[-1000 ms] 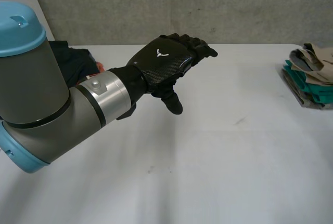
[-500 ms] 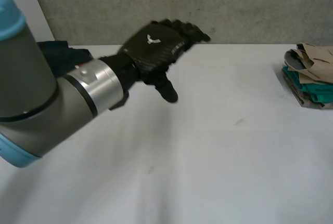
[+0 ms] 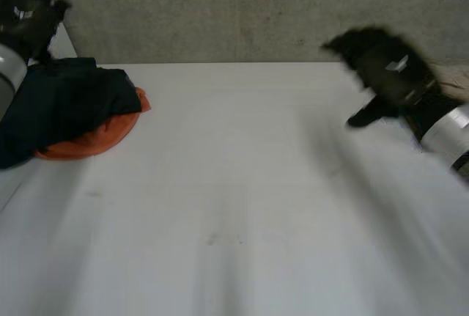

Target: Fold the laundry.

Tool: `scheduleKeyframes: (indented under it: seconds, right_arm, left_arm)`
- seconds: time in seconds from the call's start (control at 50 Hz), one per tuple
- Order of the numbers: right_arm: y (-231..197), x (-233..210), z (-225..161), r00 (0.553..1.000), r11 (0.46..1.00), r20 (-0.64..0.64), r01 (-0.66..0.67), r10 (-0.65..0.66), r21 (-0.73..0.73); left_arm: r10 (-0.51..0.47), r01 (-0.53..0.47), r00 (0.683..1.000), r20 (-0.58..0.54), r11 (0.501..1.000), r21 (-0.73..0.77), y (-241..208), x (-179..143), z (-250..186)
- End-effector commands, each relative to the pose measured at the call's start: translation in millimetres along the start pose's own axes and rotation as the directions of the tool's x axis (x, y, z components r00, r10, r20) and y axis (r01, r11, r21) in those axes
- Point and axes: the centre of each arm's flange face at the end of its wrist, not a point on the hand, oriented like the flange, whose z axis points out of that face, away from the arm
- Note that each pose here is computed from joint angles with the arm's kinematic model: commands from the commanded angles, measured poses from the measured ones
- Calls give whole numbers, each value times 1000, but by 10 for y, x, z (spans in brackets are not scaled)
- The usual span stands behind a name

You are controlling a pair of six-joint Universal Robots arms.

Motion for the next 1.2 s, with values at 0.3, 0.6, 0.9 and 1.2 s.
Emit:
scheduleKeyframes:
  seconds: [0.3, 0.6, 0.9, 1.2]
  right_arm:
    - [646, -627, -246, 996, 958, 87, -2, 29, -286]
    - [622, -607, -251, 997, 960, 75, -8, 30, -281]
    - [633, -630, -258, 996, 959, 83, -11, 35, -282]
    - [655, -627, -262, 996, 957, 80, -14, 38, -289]
  left_arm:
    - [224, -243, 967, -120, 954, -176, 1704, 252, 565]
    - [202, -203, 979, -17, 970, -131, 1319, 177, 501]
    - [170, -203, 975, -142, 943, -265, 1725, 196, 317]
    - [297, -307, 952, -77, 920, -242, 1815, 200, 528]
